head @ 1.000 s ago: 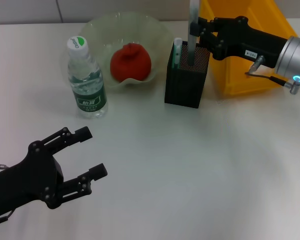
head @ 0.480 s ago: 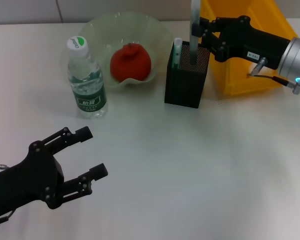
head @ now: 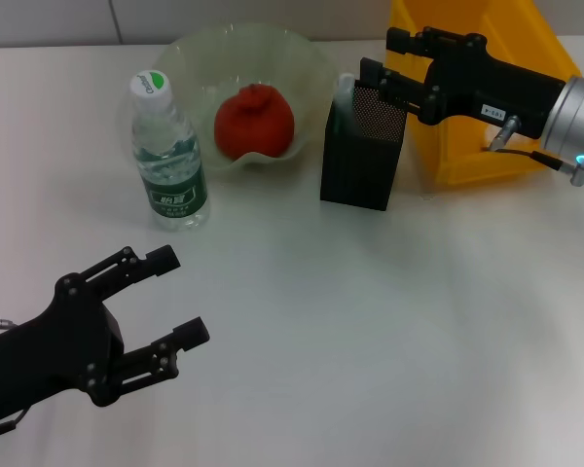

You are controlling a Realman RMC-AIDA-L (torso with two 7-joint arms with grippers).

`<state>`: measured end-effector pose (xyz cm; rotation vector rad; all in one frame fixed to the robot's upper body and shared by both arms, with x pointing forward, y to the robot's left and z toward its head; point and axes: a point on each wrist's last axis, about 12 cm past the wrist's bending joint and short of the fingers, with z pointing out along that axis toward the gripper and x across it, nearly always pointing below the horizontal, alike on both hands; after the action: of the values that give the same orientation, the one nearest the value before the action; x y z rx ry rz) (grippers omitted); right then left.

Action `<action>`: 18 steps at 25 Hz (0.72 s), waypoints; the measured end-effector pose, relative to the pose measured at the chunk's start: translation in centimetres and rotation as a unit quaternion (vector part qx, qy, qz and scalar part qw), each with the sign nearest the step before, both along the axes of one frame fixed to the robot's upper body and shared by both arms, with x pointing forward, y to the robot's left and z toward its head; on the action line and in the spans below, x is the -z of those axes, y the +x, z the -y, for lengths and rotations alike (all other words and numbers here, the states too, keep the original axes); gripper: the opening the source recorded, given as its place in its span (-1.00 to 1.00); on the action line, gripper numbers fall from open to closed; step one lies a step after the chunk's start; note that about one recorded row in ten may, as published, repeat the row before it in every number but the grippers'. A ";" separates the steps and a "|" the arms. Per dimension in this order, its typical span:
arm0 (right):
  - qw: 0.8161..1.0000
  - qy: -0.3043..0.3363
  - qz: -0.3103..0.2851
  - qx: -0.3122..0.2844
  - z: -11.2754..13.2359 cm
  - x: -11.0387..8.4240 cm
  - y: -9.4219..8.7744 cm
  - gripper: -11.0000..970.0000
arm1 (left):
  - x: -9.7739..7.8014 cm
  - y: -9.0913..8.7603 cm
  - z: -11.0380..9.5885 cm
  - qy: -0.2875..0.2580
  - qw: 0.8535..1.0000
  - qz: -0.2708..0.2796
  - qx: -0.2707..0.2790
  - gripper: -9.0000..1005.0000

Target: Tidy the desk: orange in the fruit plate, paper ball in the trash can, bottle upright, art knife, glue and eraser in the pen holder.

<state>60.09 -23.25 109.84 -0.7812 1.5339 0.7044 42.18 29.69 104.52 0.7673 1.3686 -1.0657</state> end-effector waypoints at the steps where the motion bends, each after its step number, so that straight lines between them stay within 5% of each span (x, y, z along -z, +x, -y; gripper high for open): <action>1: 1.000 0.000 0.000 0.000 0.0 0.0 0.0 -0.38 | 0.0 0.0 0.0 0.000 1.000 0.000 0.000 0.60; 6: 1.000 0.003 -0.001 0.004 0.1 0.0 0.0 0.03 | 0.0 0.0 0.0 0.000 1.000 0.000 0.000 0.60; 9: 1.000 0.004 -0.001 0.004 0.2 0.0 -0.1 0.48 | 0.0 0.0 0.0 0.000 1.000 0.000 0.000 0.60; 18: 1.000 0.017 0.000 -0.007 0.5 0.0 -0.7 0.56 | 0.0 -0.1 -0.1 0.000 1.000 -0.001 0.001 0.60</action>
<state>59.35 -23.80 109.87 -0.7672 1.5143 0.7377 42.08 29.76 104.52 0.7676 1.3689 -1.0678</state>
